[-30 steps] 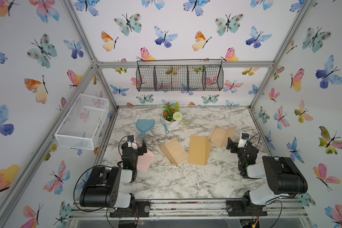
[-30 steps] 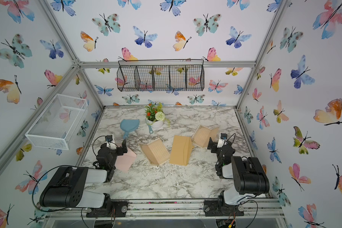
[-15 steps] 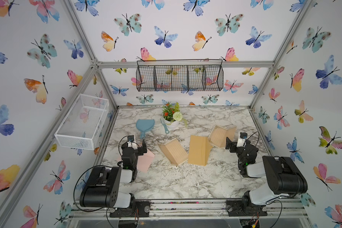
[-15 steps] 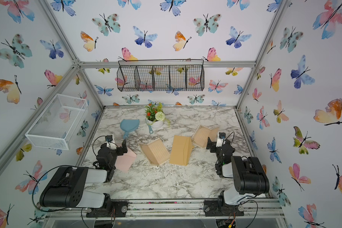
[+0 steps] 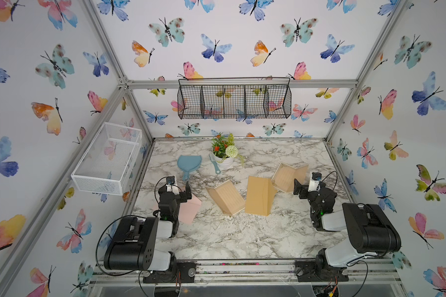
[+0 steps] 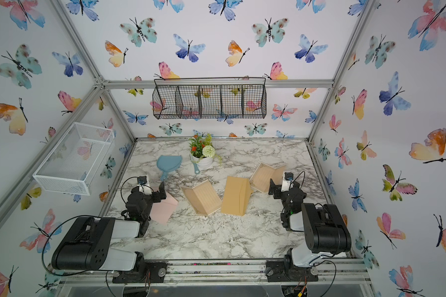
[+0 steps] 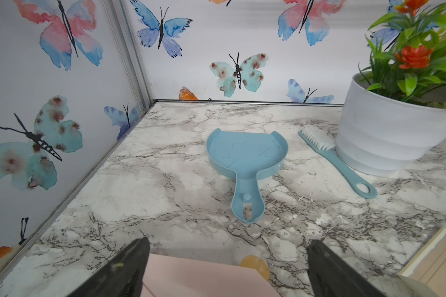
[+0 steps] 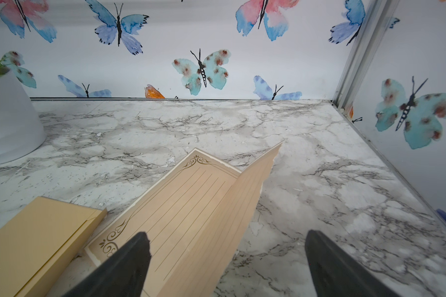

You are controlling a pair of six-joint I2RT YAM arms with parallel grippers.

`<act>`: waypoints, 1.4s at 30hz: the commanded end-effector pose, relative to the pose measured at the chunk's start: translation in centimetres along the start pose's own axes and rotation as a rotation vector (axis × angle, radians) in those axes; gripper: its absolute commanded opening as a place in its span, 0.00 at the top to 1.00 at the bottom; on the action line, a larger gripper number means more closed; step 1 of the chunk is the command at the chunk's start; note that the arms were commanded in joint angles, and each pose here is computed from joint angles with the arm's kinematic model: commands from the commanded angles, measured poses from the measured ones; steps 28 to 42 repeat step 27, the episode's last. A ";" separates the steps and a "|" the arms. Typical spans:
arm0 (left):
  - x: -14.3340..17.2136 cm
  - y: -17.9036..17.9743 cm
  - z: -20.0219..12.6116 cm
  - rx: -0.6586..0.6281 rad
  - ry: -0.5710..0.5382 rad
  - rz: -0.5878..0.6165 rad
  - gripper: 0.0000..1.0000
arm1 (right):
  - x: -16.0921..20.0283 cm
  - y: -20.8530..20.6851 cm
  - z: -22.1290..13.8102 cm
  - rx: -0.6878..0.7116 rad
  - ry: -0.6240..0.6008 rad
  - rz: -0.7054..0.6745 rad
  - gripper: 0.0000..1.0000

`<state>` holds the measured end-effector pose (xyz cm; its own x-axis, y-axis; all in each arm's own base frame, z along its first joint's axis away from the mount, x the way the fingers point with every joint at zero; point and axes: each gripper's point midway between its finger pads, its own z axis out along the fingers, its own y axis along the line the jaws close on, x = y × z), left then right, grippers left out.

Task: Take the letter paper out of the envelope
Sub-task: Reset both arms

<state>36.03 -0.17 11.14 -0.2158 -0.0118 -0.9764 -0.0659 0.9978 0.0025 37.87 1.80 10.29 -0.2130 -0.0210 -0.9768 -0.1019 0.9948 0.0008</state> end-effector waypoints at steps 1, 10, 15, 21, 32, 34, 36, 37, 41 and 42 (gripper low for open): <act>-0.6 -0.1 0.0 0.010 -0.014 -0.007 0.02 | 0.1 0.5 0.4 -0.023 0.011 -0.013 0.02; -0.6 -0.1 0.0 0.010 -0.014 -0.007 0.02 | 0.1 0.5 0.4 -0.023 0.010 -0.013 0.01; -0.6 -0.1 0.0 0.010 -0.014 -0.008 0.02 | 0.0 0.5 0.4 -0.023 0.009 -0.013 0.01; -0.5 -0.2 0.3 0.027 0.000 -0.012 0.02 | 0.0 0.4 0.4 -0.022 0.009 -0.013 0.02; -0.6 -0.1 0.1 0.024 -0.008 -0.011 0.02 | 0.0 0.5 0.4 -0.023 0.009 -0.013 0.01; -0.6 -0.1 0.1 0.024 -0.008 -0.011 0.02 | 0.0 0.5 0.4 -0.023 0.009 -0.013 0.01; -0.6 -0.1 0.1 0.024 -0.008 -0.011 0.02 | 0.0 0.5 0.4 -0.023 0.009 -0.013 0.01; -0.6 -0.1 0.1 0.024 -0.008 -0.011 0.02 | 0.0 0.5 0.4 -0.023 0.009 -0.013 0.01; -0.6 -0.1 0.1 0.024 -0.008 -0.011 0.02 | 0.0 0.5 0.4 -0.023 0.009 -0.013 0.01; -0.6 -0.1 0.1 0.024 -0.008 -0.011 0.02 | 0.0 0.5 0.4 -0.023 0.009 -0.013 0.01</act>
